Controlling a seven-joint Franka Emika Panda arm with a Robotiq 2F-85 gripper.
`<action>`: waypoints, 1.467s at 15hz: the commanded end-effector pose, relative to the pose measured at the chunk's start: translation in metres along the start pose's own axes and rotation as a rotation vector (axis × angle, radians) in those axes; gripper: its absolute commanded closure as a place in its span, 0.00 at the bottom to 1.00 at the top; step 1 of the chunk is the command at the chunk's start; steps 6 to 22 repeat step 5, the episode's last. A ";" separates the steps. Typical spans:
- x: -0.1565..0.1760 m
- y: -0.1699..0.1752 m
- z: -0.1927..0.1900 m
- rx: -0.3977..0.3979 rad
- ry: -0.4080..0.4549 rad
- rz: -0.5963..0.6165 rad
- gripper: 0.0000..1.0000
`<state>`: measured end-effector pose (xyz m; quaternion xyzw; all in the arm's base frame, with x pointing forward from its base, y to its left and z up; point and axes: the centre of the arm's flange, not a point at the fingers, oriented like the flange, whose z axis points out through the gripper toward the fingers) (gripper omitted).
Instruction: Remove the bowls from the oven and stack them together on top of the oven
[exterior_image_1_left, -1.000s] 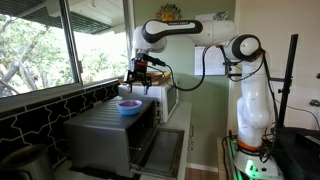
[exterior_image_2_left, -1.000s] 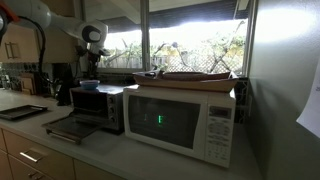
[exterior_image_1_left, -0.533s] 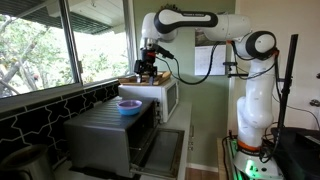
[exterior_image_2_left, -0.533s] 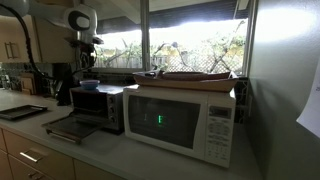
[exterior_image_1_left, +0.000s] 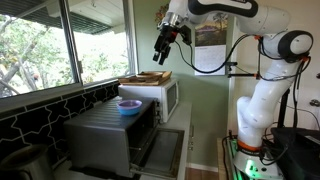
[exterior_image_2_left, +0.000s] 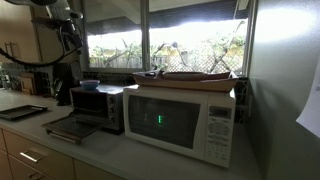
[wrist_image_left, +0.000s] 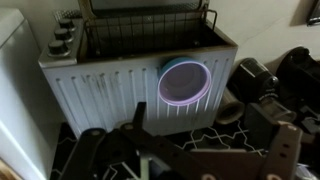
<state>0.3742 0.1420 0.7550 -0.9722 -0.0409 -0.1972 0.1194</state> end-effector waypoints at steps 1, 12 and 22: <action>-0.003 -0.001 -0.005 0.005 0.052 -0.020 0.00; -0.011 0.001 -0.005 0.005 0.108 -0.041 0.00; -0.011 0.001 -0.005 0.005 0.108 -0.041 0.00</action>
